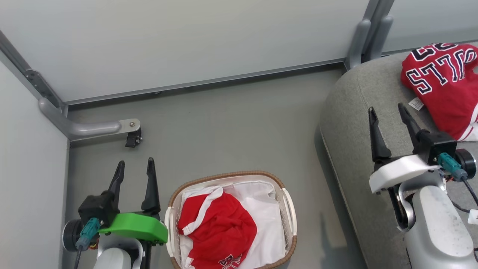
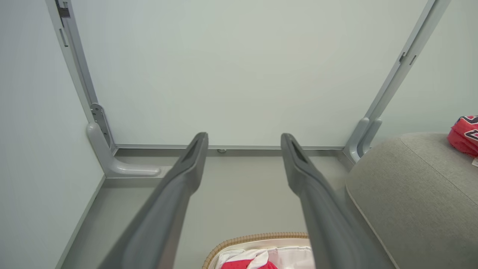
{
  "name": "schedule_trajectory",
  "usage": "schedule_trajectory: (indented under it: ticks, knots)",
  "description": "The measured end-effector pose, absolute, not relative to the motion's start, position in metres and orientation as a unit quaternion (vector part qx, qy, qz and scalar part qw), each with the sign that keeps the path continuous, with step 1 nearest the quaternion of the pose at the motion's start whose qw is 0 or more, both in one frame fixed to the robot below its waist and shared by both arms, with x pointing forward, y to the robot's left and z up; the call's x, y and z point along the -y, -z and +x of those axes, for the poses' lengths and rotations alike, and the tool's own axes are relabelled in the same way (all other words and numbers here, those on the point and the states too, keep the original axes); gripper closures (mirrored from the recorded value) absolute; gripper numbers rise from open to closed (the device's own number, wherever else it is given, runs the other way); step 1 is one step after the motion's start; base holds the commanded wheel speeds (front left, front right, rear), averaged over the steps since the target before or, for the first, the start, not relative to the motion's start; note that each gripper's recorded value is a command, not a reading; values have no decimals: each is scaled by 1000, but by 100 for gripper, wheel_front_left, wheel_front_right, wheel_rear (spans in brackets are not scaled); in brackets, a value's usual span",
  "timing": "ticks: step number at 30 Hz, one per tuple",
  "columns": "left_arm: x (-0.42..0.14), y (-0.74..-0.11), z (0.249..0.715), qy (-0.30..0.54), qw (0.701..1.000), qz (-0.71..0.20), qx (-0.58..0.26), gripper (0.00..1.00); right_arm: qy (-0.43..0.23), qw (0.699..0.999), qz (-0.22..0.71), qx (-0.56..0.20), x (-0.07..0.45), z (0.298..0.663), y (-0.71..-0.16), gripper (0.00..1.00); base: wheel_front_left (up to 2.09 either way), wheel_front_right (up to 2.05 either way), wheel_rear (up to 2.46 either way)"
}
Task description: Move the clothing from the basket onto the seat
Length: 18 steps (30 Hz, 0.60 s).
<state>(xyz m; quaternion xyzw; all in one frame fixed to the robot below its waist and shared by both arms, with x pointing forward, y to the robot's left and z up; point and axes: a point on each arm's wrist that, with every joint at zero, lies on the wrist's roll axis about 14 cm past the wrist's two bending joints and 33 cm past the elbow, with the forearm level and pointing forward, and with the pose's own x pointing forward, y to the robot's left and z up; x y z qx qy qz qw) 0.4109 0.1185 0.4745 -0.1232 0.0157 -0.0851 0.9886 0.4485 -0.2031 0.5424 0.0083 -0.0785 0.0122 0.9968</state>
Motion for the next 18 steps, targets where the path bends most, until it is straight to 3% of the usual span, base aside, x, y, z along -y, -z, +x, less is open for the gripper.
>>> schedule_trajectory:
  ticks: [18]
  knots:
    - [-155,-463,371,30,991,-125,-30,0,-39,996,68,38,171,411,-509,0,0,0,0]
